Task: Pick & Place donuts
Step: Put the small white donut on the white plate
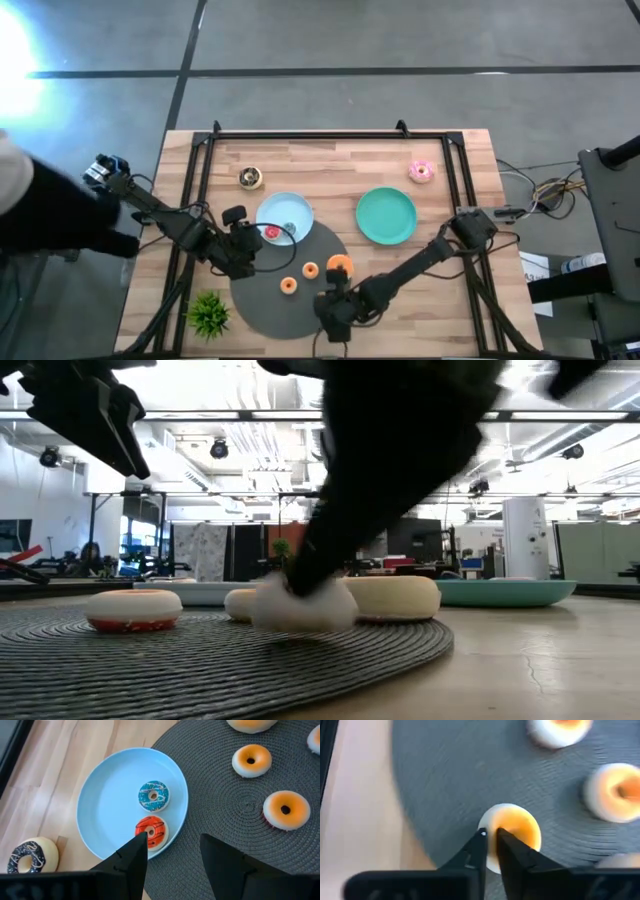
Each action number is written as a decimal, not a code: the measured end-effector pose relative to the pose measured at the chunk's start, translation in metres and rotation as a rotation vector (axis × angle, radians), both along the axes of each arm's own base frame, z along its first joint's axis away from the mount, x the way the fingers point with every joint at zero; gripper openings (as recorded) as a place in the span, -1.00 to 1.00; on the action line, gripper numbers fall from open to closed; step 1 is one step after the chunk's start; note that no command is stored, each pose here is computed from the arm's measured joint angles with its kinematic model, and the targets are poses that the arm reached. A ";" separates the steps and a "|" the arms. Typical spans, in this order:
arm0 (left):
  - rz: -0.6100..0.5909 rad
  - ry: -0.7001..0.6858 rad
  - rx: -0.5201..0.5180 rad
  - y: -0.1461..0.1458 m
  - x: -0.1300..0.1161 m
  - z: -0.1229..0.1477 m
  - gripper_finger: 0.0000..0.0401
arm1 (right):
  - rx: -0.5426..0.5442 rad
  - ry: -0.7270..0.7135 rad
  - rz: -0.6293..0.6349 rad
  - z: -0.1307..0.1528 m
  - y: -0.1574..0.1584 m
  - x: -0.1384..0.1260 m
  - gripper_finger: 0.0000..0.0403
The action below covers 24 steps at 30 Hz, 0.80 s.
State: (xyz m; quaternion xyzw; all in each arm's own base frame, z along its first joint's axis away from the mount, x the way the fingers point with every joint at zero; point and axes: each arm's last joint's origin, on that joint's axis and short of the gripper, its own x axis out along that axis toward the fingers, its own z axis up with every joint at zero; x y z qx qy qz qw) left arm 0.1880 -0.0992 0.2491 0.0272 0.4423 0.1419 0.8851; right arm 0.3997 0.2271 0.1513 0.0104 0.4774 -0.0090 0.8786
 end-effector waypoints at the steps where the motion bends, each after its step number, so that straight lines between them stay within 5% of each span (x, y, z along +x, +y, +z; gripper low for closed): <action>1: 0.002 -0.002 0.004 0.000 0.000 0.000 -0.22 | 0.019 -0.008 -0.032 0.004 -0.004 0.002 -0.92; 14: 0.022 -0.057 -0.003 -0.002 0.003 0.006 -0.22 | 0.381 -0.282 -0.296 0.085 -0.059 0.008 -0.95; 24: 0.062 -0.305 0.188 -0.018 0.000 0.040 -0.23 | 0.914 -0.864 -0.716 0.116 -0.092 -0.016 -0.95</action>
